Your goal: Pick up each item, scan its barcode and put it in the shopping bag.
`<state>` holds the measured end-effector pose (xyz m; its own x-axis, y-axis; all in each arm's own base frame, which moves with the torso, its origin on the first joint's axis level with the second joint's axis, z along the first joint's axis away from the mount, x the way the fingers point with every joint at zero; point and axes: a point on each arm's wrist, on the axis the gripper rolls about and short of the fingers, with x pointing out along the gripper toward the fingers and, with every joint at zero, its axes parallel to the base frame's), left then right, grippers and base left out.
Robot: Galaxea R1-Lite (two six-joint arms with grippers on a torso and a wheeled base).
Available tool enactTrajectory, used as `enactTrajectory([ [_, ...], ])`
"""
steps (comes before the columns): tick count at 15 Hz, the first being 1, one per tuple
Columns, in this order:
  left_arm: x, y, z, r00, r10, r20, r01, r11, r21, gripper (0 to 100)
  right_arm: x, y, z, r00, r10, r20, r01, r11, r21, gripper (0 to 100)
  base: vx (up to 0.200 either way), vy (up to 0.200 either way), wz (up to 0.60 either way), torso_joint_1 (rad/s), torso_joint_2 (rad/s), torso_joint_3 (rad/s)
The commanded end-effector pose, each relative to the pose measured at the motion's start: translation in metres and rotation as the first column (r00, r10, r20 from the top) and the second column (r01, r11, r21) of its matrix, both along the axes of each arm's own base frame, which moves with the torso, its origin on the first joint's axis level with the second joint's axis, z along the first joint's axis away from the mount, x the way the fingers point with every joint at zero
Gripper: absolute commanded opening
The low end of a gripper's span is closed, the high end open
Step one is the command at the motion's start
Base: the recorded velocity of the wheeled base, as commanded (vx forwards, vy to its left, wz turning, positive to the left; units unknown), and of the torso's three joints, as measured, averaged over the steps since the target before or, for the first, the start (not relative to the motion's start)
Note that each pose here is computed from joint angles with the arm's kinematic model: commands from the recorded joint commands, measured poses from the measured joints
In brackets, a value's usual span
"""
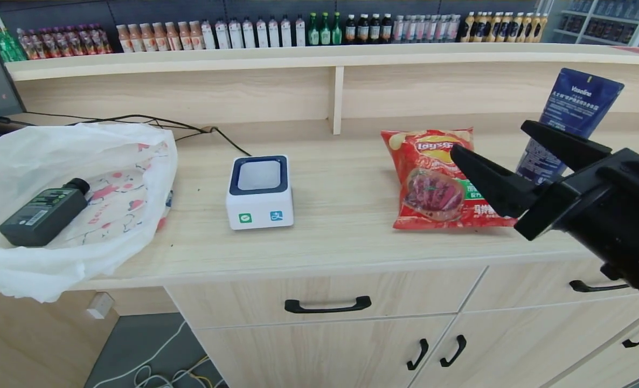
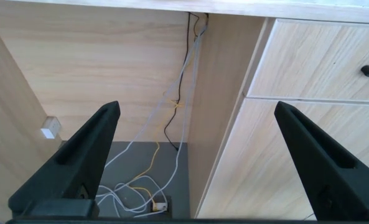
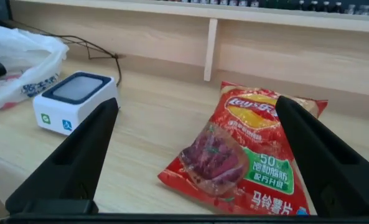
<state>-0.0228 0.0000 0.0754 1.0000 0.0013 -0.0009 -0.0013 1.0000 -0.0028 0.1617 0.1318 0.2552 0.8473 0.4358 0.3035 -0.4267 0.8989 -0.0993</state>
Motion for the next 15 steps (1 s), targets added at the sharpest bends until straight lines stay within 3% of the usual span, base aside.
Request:
enactTrajectory([
  [1, 0.0, 0.0, 0.0, 1.0, -0.001, -0.001, 0.001, 1.0, 0.0, 100, -0.008, -0.002, 0.013, 1.0, 0.028, 0.003, -0.028, 1.0, 0.0, 100, 0.0, 0.0, 0.0, 0.0, 0.0, 0.0],
  [2, 0.0, 0.0, 0.0, 1.0, 0.0, -0.001, 0.0, 1.0, 0.0, 100, -0.006, -0.006, 0.01, 1.0, 0.029, -0.014, -0.029, 0.999, -0.015, 100, 0.0, 0.0, 0.0, 0.0, 0.0, 0.0],
  [4, 0.0, 0.0, 0.0, 1.0, 0.0, 0.001, 0.0, 1.0, 0.0, 100, 0.001, -0.004, 0.017, 0.998, 0.059, -0.029, -0.058, 0.997, 0.049, 100, 0.0, 0.0, 0.0, 0.0, 0.0, 0.0],
  [5, 0.0, 0.0, 0.0, 1.0, 0.0, 0.001, 0.0, 1.0, 0.0, 100, 0.005, -0.001, 0.014, 0.997, 0.057, -0.044, -0.055, 0.997, 0.044, 100, 0.0, 0.0, 0.0, 0.0, 0.0, 0.0],
  [8, 0.0, 0.0, 0.0, 1.0, 0.0, -0.001, 0.0, 1.0, 0.0, 100, 0.019, -0.017, 0.019, 0.994, -0.027, -0.105, 0.028, 1.0, 0.009, 100, 0.0, 0.0, 0.0, 0.0, 0.0, 0.0],
  [10, 0.0, 0.0, 0.0, 1.0, 0.0, 0.001, 0.0, 1.0, 0.0, 100, 0.022, -0.017, 0.023, 0.973, -0.039, -0.227, 0.031, 0.999, -0.041, 100, 0.0, 0.0, 0.0, 0.0, 0.0, 0.0],
  [11, 0.0, 0.0, 0.0, 1.0, 0.0, -0.001, 0.0, 1.0, 0.0, 100, 0.027, -0.017, 0.023, 0.946, -0.071, -0.316, 0.034, 0.992, -0.122, 100, 0.0, 0.0, 0.0, 0.0, 0.0, 0.0],
  [12, 0.0, 0.0, 0.0, 1.0, 0.0, -0.001, 0.0, 1.0, 0.0, 100, 0.03, -0.015, 0.028, 0.934, -0.08, -0.347, 0.029, 0.988, -0.15, 100, 0.0, 0.0, 0.0, 0.0, 0.0, 0.0],
  [15, 0.0, 0.0, 0.0, 1.0, 0.0, -0.001, 0.0, 1.0, 0.0, 100, 0.048, -0.005, 0.045, 0.92, -0.028, -0.39, -0.025, 0.991, -0.132, 100, 0.0, 0.0, 0.0, 0.0, 0.0, 0.0],
])
